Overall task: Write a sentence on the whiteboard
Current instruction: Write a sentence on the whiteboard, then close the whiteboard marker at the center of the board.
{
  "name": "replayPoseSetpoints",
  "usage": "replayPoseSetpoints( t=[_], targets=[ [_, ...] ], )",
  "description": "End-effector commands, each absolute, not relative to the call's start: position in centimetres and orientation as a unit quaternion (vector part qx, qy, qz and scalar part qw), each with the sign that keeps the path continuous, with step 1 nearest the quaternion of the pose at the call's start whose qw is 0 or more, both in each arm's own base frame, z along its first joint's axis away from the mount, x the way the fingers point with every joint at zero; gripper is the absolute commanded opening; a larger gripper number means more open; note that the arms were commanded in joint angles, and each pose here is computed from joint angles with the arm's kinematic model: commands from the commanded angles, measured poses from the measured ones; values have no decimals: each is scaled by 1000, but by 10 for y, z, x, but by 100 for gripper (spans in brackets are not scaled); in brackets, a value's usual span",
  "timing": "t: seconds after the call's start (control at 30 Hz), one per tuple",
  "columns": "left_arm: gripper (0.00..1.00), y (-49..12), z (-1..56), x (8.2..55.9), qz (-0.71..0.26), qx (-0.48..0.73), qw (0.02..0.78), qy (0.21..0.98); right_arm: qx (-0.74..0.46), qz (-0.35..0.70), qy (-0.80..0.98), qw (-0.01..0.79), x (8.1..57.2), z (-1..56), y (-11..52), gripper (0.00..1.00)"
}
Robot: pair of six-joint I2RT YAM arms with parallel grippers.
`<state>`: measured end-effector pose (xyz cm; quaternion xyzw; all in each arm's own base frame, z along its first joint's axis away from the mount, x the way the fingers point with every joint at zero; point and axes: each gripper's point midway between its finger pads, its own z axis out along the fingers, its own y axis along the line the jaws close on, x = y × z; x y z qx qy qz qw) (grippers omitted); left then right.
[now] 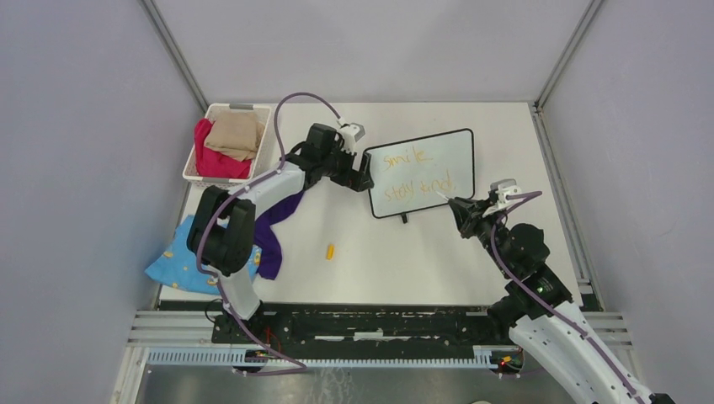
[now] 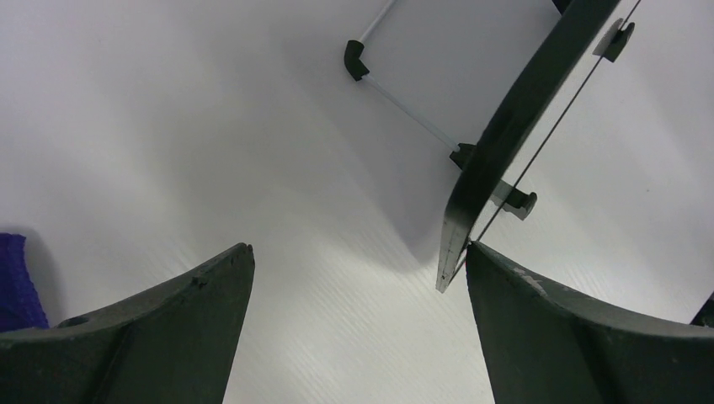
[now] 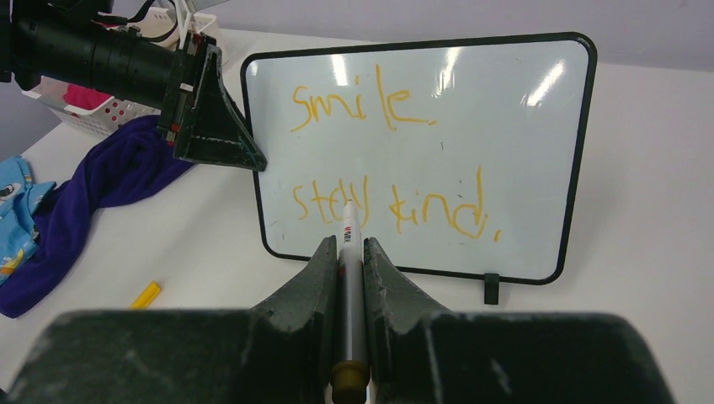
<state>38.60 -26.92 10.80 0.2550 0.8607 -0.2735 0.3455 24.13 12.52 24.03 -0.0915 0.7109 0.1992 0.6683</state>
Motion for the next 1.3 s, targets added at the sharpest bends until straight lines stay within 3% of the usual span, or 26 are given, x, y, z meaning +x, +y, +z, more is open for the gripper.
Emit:
replayPoseSetpoints(
  t=[0.0, 0.53, 0.73, 1.03, 1.2, 1.27],
  targets=[
    [100, -271, 116, 414, -237, 285, 374, 850, -83, 192, 689, 694, 241, 265, 119, 0],
    [100, -289, 112, 469, -222, 266, 399, 849, -84, 184, 696, 689, 234, 262, 112, 0],
    [100, -260, 142, 475, -167, 214, 462, 845, -86, 177, 698, 688, 232, 259, 110, 0],
    [100, -169, 256, 426, -88, 27, 587, 805, -83, 184, 693, 692, 231, 264, 110, 0],
    [100, -114, 254, 383, -72, -149, 591, 790, -72, 218, 683, 693, 232, 266, 120, 0],
    [100, -116, 250, 368, -100, -145, 583, 793, -73, 241, 679, 690, 232, 267, 128, 0]
  ],
)
